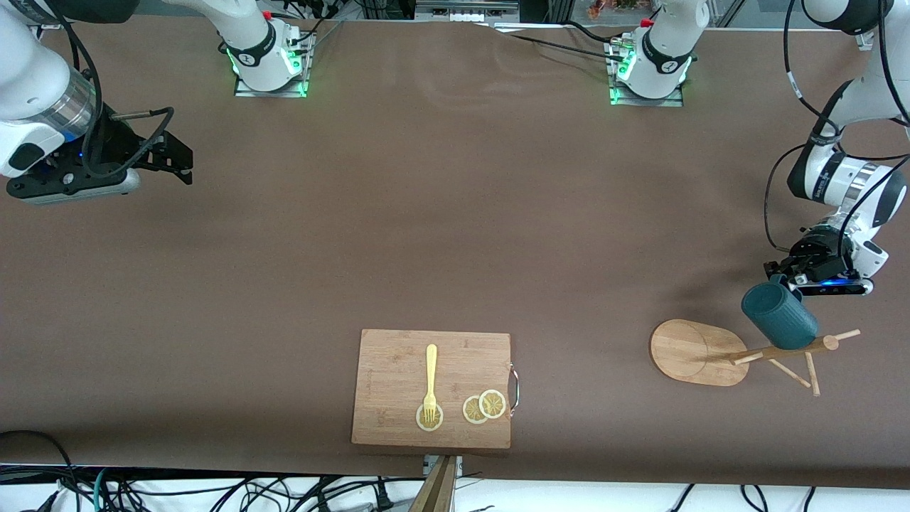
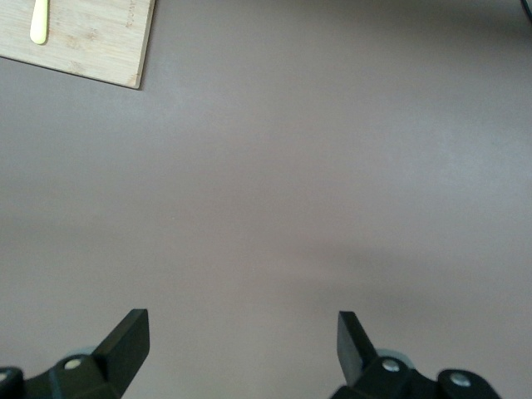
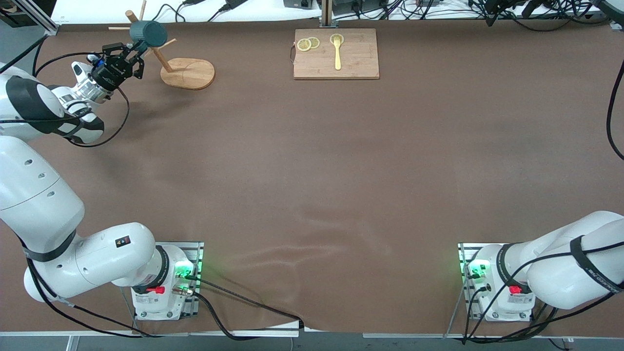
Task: Pass cup and hang on rack
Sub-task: 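Lower the mug onto a rack peg with the left gripper, then open the left gripper and pull it away from the mug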
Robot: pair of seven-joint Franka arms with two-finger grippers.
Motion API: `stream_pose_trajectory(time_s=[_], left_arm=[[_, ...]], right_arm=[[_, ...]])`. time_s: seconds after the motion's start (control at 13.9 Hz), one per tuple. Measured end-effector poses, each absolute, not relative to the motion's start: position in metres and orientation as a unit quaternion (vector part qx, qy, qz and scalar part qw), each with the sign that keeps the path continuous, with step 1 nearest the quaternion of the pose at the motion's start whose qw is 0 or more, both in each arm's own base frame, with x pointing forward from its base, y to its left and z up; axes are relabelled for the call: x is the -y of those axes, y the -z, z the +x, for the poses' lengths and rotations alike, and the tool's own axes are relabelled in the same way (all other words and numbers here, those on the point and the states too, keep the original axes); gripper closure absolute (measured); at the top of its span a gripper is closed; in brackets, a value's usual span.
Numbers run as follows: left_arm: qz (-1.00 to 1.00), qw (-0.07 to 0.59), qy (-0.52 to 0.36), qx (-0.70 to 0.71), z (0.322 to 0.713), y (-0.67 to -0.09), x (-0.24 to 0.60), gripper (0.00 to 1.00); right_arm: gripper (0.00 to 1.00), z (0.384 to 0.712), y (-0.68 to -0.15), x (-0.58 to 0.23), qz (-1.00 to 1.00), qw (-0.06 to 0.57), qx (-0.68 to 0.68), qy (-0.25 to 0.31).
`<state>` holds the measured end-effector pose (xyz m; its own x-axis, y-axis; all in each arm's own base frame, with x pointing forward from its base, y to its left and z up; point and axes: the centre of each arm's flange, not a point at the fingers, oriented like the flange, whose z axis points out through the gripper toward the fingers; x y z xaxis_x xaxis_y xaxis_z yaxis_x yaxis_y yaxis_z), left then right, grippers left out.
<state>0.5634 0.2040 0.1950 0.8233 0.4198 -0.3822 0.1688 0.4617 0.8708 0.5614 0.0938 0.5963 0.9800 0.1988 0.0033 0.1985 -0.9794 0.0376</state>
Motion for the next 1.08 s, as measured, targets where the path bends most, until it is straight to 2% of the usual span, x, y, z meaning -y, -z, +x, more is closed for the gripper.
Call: stream_pose_trajectory(time_s=[0.29, 0.43, 0.5, 0.65, 1.01, 1.08], left_arm=[[0.509, 0.807, -0.077, -0.288, 0.563, -0.187, -0.203, 0.79], [0.509, 0.807, -0.076, -0.289, 0.563, -0.186, -0.203, 0.67], [0.510, 0.807, -0.078, -0.288, 0.563, -0.186, -0.203, 0.67], [0.514, 0.806, -0.091, -0.280, 0.563, -0.186, -0.203, 0.53], [0.567, 0.782, -0.066, -0.250, 0.552, -0.188, -0.210, 0.01], [0.588, 0.771, -0.051, -0.240, 0.545, -0.191, -0.214, 0.00]], right_arm=[[0.00, 0.561, -0.596, -0.094, 0.995, 0.019, -0.100, -0.004], [0.00, 0.561, -0.596, -0.094, 0.995, 0.019, -0.100, -0.004], [0.00, 0.561, -0.596, -0.094, 0.995, 0.019, -0.100, -0.004], [0.00, 0.561, -0.596, -0.094, 0.995, 0.019, -0.100, -0.004], [0.00, 0.561, -0.596, -0.094, 0.995, 0.019, -0.100, -0.004], [0.00, 0.561, -0.596, -0.094, 0.995, 0.019, -0.100, -0.004]])
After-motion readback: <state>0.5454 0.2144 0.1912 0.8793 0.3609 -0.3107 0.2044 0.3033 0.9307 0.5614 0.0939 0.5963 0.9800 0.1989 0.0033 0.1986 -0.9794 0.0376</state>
